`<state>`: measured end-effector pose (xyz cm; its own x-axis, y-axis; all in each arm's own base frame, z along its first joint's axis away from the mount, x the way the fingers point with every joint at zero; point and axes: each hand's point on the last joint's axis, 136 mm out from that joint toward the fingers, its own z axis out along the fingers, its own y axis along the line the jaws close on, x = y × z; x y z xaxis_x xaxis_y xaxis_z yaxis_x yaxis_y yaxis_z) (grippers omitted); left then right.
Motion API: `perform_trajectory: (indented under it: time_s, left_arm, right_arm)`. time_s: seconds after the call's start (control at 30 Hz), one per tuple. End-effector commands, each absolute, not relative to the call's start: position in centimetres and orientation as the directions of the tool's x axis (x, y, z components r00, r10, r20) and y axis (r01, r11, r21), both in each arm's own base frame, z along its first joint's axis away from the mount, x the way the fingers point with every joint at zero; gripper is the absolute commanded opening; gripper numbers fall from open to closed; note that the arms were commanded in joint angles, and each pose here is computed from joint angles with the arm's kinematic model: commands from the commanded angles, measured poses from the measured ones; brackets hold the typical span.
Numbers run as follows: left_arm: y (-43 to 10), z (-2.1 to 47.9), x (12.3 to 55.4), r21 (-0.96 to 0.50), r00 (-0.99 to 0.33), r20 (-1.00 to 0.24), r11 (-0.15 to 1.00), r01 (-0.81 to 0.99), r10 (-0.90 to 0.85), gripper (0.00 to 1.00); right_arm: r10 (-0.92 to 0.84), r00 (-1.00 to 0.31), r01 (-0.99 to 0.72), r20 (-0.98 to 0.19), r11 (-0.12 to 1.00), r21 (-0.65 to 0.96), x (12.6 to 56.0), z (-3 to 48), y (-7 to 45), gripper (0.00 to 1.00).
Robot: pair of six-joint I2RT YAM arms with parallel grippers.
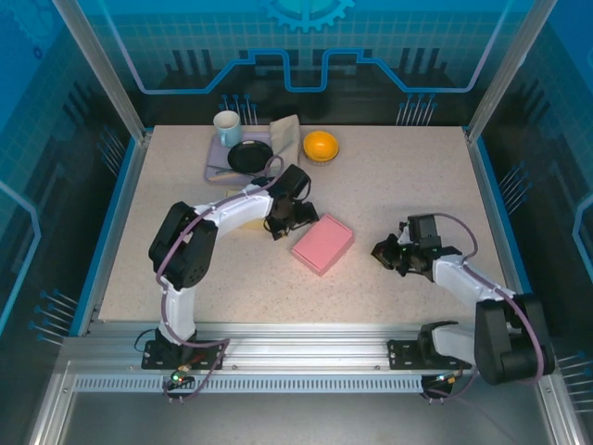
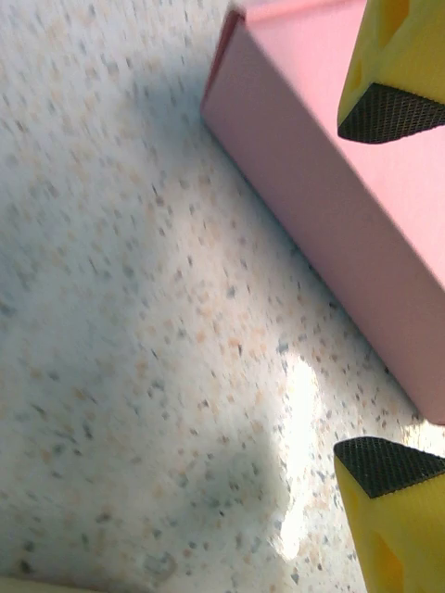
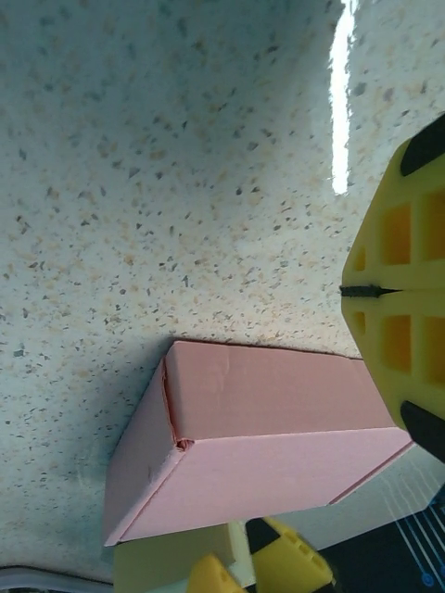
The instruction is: Fold the paper box
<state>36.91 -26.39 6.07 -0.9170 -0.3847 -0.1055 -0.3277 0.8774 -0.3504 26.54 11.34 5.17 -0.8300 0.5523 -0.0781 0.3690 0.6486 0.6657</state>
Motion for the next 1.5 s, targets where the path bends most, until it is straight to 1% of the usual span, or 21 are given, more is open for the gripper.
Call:
perform_trajectory:
  time_s: [0.0, 0.2, 0.43, 0.7, 0.87, 0.97, 1.07, 1.13, 1.2, 1.3, 1.37, 1.47]
  left_arm:
    - [-27.7, 7.1, 38.2, -0.378, -0.951, -0.154, 0.905, -0.193, -0.268, 0.87]
    - [-30.7, 6.8, 40.7, -0.450, -0.963, -0.199, 0.890, -0.073, -0.180, 0.88]
    - [-32.7, 5.1, 41.2, -0.462, -0.975, -0.174, 0.886, -0.045, -0.141, 0.88]
    - [-35.6, 4.1, 39.6, -0.478, -0.986, -0.141, 0.878, -0.012, -0.090, 0.87]
    - [-37.0, 3.9, 38.0, -0.499, -0.990, -0.108, 0.866, -0.024, -0.090, 0.87]
    - [-37.9, 3.7, 36.8, -0.527, -0.992, -0.071, 0.848, -0.052, -0.105, 0.86]
    - [-39.2, 3.2, 35.8, -0.561, -0.994, -0.036, 0.825, -0.068, -0.106, 0.86]
    - [-39.4, 3.0, 35.8, -0.558, -0.994, -0.032, 0.827, -0.070, -0.105, 0.86]
    - [-38.8, 3.1, 36.5, -0.531, -0.993, -0.052, 0.845, -0.065, -0.108, 0.86]
    - [-37.0, 4.4, 38.7, -0.481, -0.986, -0.104, 0.874, -0.062, -0.128, 0.86]
    - [-35.4, 5.2, 40.3, -0.451, -0.979, -0.137, 0.889, -0.076, -0.153, 0.87]
    - [-33.1, 6.1, 42.5, -0.436, -0.968, -0.156, 0.893, -0.113, -0.198, 0.88]
  right_arm:
    - [0.487, -0.870, 0.293, -0.084, 0.645, 0.706, 27.6, 5.6, 12.4, 0.00]
    - [0.495, -0.862, 0.273, -0.107, 0.633, 0.724, 30.4, 4.7, 13.0, 0.00]
    - [0.480, -0.873, 0.273, -0.084, 0.624, 0.732, 31.9, 3.5, 14.2, 0.00]
    - [0.461, -0.885, 0.266, -0.066, 0.616, 0.742, 32.6, 2.8, 16.2, 0.00]
    - [0.499, -0.865, 0.289, -0.050, 0.577, 0.764, 32.7, 2.9, 17.3, 0.00]
    - [0.535, -0.843, 0.284, -0.056, 0.531, 0.799, 33.2, 3.7, 18.5, 0.00]
    - [0.540, -0.838, 0.241, -0.080, 0.498, 0.833, 33.9, 5.0, 20.2, 0.00]
    - [0.537, -0.838, 0.234, -0.093, 0.510, 0.828, 33.9, 5.5, 20.9, 0.00]
    - [0.556, -0.825, 0.256, -0.104, 0.532, 0.807, 33.3, 5.7, 20.4, 0.00]
    - [0.572, -0.809, 0.313, -0.134, 0.613, 0.725, 31.4, 5.1, 17.9, 0.00]
    - [0.546, -0.820, 0.310, -0.171, 0.675, 0.670, 30.3, 4.9, 16.5, 0.02]
    - [0.517, -0.837, 0.312, -0.178, 0.719, 0.621, 28.9, 4.4, 14.5, 0.04]
